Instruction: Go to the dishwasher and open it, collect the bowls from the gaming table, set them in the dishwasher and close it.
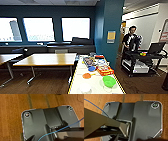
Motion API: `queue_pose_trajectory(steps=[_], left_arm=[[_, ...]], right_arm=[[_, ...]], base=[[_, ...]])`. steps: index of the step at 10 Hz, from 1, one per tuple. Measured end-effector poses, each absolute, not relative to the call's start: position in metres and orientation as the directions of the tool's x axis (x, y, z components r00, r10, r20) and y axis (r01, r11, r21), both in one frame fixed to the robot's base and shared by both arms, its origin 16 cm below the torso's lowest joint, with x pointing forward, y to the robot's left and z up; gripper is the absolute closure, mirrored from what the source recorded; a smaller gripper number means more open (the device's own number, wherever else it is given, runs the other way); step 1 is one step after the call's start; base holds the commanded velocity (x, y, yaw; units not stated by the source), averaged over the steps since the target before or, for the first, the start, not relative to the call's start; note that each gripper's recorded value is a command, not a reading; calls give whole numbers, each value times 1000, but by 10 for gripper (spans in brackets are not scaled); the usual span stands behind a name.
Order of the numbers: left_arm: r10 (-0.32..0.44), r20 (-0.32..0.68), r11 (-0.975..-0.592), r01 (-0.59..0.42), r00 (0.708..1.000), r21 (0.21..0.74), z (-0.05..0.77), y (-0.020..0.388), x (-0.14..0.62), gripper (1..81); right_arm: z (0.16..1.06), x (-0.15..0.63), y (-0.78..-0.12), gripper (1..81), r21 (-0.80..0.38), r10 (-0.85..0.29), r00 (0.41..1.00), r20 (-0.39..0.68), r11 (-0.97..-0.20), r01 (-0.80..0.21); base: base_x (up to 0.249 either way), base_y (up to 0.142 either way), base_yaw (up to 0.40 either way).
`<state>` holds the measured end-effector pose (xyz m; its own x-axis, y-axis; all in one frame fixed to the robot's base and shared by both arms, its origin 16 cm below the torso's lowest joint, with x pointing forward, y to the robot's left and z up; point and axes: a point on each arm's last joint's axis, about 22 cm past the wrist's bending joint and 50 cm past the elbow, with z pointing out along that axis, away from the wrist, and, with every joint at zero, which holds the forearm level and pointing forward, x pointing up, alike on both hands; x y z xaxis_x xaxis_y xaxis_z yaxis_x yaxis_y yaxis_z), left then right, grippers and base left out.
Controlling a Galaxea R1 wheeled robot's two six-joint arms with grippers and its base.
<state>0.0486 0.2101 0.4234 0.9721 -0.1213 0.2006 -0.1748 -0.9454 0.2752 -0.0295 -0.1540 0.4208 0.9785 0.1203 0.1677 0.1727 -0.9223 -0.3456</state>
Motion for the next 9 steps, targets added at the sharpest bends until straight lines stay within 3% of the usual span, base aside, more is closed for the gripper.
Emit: queue_pose_trajectory(steps=[9], left_arm=[[-120, 207, -945, -175, 971, 275, 424, 210, 51, 10]], right_arm=[[421, -29, -152, 10, -349, 112, 979, 168, -923, 165]], base=[[108, 0, 0]])
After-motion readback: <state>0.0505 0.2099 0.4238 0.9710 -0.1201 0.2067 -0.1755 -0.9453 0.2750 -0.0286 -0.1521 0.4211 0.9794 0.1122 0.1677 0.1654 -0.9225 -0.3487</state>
